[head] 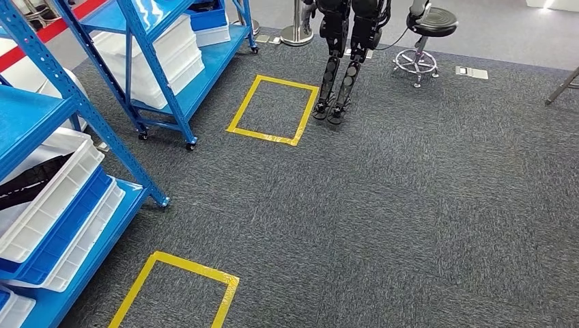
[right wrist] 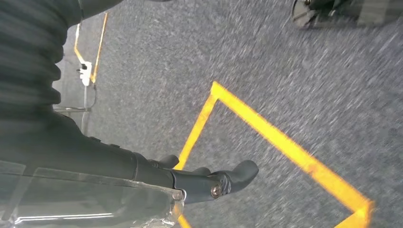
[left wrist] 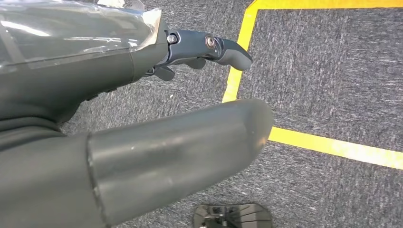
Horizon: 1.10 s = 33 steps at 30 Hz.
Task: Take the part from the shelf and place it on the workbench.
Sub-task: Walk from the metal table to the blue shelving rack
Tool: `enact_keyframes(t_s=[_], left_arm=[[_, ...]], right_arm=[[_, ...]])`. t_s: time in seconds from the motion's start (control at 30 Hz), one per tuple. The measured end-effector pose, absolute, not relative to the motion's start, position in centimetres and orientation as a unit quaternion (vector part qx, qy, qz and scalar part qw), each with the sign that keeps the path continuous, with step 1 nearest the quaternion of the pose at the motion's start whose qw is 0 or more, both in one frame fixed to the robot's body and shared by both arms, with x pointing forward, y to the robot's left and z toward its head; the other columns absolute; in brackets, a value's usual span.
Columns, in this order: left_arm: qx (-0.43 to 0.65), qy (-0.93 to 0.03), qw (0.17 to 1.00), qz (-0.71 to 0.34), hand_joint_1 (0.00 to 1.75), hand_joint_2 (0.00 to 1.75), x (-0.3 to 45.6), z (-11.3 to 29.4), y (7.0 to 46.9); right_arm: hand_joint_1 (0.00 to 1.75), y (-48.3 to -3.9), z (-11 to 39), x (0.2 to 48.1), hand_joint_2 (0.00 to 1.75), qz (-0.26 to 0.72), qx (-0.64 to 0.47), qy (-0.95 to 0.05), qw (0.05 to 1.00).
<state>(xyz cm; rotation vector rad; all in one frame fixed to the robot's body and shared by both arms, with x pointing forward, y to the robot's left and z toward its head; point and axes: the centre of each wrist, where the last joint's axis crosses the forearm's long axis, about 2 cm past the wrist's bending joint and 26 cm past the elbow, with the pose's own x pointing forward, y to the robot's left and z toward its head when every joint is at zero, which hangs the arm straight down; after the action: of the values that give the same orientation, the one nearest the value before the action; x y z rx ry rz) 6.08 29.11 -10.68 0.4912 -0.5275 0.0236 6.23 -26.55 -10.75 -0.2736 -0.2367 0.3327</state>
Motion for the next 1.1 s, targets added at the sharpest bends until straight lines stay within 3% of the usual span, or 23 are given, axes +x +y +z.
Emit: enact_keyframes(t_s=[0.43,1.1], left_arm=[[0.261,-0.256,0.930,0.037,0.00,0.00,5.9,-10.7,30.1],[0.259,-0.254,0.929,0.070,0.00,0.00,5.6,-10.7,29.5]], right_arm=[[0.00,-25.0,-10.6,6.5,1.75,0.162,-0.120,-0.129,0.971],[0.00,-26.1,-10.7,6.3,1.75,0.152,-0.132,-0.130,0.971]])
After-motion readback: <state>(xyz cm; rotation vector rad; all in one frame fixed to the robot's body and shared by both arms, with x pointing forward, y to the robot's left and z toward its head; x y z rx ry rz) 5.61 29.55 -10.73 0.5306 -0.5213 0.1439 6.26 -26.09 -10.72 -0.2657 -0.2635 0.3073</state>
